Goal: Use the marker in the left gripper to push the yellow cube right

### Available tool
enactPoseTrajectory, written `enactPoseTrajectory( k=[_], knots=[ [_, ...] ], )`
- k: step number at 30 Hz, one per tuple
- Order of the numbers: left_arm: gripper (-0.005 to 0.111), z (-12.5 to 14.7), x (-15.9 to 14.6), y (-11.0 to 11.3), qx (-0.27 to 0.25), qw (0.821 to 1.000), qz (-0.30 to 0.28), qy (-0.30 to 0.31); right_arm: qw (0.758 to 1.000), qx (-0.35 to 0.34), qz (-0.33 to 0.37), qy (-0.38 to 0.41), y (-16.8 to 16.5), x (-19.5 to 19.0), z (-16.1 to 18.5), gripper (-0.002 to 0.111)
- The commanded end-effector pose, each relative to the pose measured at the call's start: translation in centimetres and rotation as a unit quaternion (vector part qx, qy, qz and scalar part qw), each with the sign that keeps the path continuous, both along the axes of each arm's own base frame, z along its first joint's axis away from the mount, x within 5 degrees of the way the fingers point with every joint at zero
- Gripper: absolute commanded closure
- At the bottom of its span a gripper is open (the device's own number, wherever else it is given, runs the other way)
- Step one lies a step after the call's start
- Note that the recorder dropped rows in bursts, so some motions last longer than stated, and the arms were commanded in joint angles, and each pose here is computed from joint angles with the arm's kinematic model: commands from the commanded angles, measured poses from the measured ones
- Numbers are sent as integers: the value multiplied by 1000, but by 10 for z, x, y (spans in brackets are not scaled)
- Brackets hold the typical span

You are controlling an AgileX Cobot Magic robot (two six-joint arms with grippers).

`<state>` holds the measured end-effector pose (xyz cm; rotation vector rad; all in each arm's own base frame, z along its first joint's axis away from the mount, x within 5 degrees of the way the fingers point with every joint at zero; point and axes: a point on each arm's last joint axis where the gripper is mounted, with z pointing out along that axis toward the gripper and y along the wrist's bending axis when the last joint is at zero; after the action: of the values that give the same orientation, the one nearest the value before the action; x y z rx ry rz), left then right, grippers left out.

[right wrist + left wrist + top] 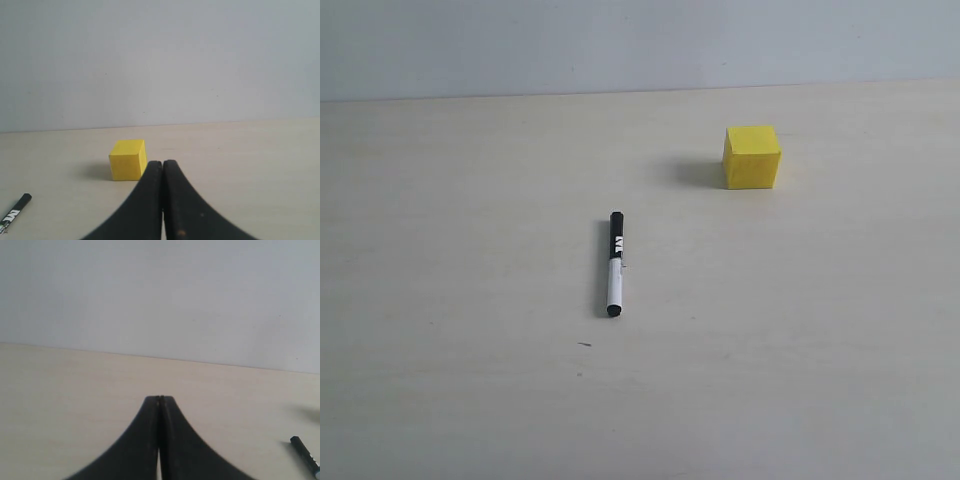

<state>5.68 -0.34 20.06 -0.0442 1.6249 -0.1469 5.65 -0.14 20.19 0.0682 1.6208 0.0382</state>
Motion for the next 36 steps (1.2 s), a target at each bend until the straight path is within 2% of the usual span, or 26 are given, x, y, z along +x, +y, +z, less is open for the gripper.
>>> enactPoseTrajectory(
  k=[1, 5, 8, 9, 11, 36],
  knots=[
    [107, 0, -1, 0, 1, 1000, 0, -3, 1000, -1, 0, -2, 0, 0, -1, 108],
    [107, 1, 0, 0, 35, 999, 0, -8, 1000, -1, 0, -2, 0, 0, -1, 108],
    [107, 1, -1, 0, 17, 1000, -2, -9, 1000, -1, 0, -2, 0, 0, -1, 108],
    [107, 2, -1, -1, -11, 1000, -3, -9, 1000, -1, 0, -2, 0, 0, -1, 108],
    [107, 2, -1, -1, -30, 1000, -3, -8, 1000, -1, 0, -2, 0, 0, -1, 108],
    [107, 0, -1, -1, -37, 999, -2, 0, 1000, -1, 0, -2, 0, 0, -1, 108]
  ],
)
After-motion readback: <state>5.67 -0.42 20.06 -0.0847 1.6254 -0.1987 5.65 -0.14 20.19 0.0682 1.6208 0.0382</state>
